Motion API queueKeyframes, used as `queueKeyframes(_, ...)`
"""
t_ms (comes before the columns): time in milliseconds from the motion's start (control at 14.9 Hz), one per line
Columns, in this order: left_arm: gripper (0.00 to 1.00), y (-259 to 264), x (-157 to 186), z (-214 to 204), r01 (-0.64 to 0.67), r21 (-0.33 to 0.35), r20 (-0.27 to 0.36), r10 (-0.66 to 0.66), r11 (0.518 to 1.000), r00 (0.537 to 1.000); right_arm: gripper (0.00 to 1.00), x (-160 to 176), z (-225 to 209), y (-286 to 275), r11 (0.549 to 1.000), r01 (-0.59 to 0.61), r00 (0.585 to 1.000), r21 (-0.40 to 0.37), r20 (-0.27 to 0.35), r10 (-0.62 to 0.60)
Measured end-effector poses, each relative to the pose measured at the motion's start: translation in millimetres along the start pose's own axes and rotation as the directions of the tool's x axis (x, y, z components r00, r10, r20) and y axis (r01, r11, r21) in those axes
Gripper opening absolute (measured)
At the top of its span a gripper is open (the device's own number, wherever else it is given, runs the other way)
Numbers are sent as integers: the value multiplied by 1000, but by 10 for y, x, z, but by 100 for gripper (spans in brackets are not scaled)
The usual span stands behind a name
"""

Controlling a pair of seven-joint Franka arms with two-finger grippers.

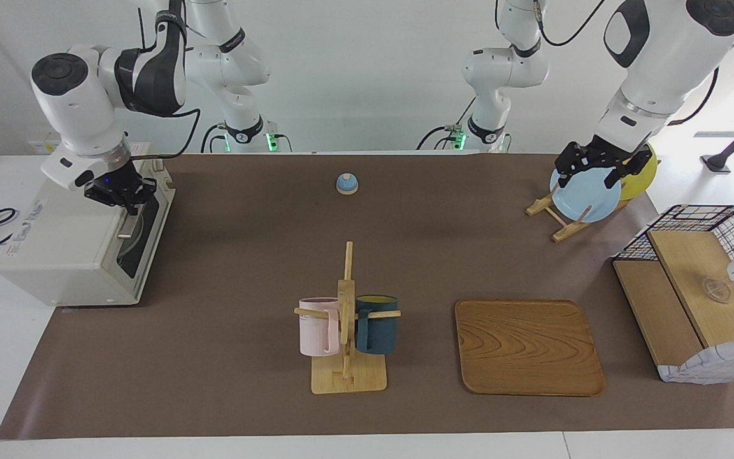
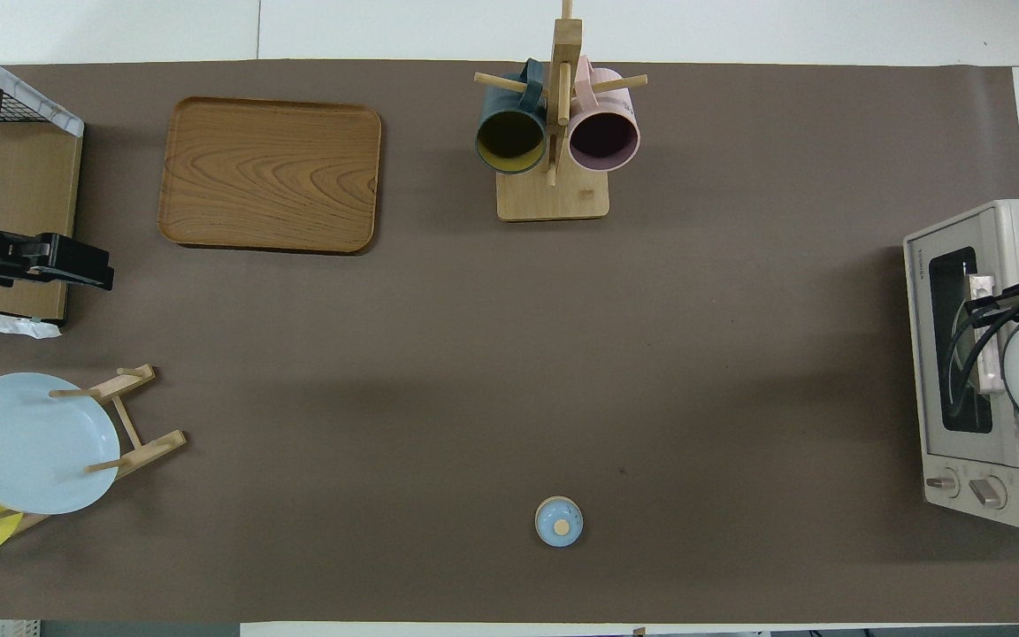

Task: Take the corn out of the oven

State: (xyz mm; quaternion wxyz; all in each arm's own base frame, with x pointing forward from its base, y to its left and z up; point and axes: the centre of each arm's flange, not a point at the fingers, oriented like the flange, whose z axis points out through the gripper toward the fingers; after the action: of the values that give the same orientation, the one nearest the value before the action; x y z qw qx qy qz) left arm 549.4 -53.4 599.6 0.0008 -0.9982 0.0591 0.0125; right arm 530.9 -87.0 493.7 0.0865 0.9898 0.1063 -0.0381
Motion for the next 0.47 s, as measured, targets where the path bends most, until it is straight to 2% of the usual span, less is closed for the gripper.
queueKeyframes(470,100,0,0,0,0,0,0,0,1000,1000,1,-71,236,81,1000,-16,1000,8,16,16)
